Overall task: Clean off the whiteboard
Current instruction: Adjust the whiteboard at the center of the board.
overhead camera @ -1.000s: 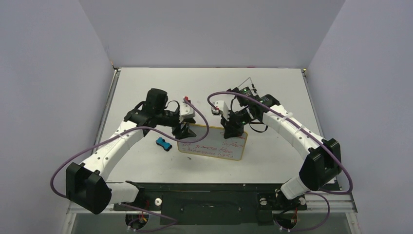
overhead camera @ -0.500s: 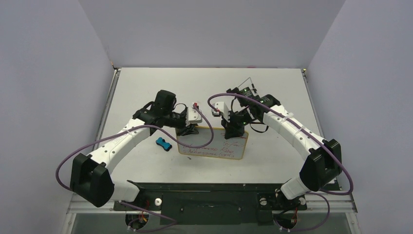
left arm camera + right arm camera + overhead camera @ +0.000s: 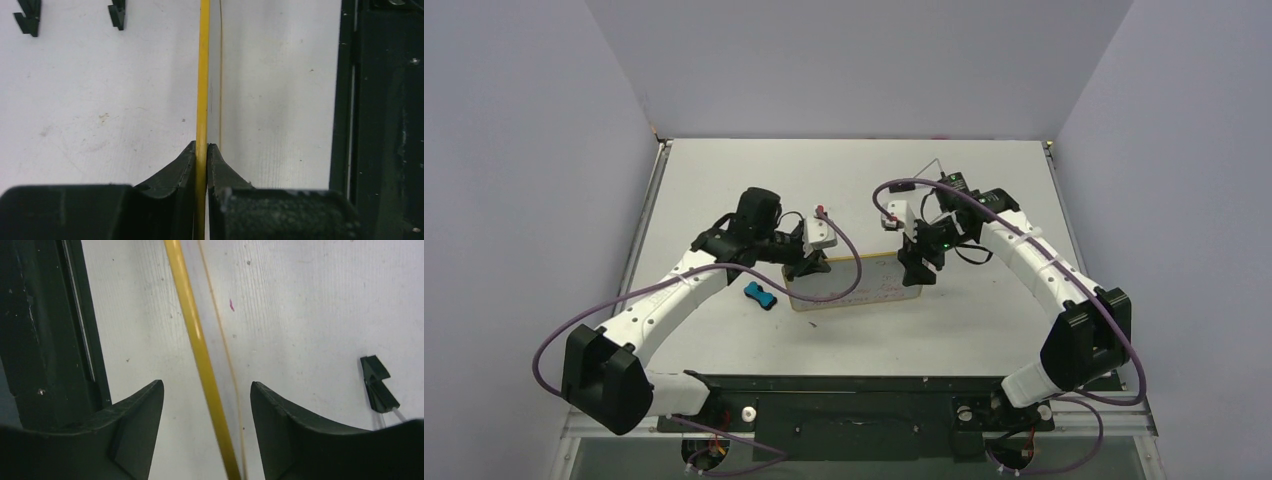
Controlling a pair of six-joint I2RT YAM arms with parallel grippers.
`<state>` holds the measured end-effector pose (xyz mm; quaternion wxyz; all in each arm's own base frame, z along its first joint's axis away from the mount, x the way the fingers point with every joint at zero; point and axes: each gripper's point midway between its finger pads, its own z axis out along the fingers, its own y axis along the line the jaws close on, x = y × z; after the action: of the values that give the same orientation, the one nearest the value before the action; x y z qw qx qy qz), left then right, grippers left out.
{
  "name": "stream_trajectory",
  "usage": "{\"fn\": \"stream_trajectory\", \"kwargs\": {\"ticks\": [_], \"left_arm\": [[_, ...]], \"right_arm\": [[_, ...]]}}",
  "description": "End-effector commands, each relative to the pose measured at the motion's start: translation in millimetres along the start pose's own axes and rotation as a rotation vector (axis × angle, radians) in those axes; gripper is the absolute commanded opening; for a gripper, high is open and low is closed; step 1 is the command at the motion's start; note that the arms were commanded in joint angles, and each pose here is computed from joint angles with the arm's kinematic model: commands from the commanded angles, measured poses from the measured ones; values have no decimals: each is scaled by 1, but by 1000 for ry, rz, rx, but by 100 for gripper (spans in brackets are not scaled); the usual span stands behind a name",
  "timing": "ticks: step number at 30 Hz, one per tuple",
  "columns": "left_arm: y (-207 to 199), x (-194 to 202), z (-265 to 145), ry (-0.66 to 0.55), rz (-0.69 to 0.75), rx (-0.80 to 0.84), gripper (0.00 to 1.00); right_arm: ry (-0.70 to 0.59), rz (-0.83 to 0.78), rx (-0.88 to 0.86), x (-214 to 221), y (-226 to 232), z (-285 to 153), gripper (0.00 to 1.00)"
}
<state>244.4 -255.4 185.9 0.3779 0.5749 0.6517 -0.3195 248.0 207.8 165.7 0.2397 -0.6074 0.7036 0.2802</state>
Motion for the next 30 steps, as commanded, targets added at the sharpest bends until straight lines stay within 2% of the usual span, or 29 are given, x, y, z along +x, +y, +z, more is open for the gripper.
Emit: {"fn": "stream_trajectory", "kwargs": {"ticks": [1,6,11,14,18,23,26,30], "left_arm": [[42,4,-7,22,111,-172,0],[43,3,-8,11,117,-171,0],[45,3,-6,-5,103,-150,0],[49,2,-7,-34,55,-125,0],[56,-4,-8,-77,-13,-81,0],[56,-7,-8,-98,-74,-13,0],[56,-5,-9,-95,-98,1,0],[60,-6,-15,-102,-101,-20,0]], "right_arm": [[-37,14,-33,8,5,-9,62],[-54,47,-24,31,-6,-19,64],[-178,-58,-93,45,0,-10,66],[-249,-128,-125,47,1,-2,69],[-287,-113,-152,43,-5,4,70],[-294,-102,-154,35,-23,6,68],[-254,-50,-119,31,-39,-1,65],[-161,-31,95,31,-73,-28,65]]}}
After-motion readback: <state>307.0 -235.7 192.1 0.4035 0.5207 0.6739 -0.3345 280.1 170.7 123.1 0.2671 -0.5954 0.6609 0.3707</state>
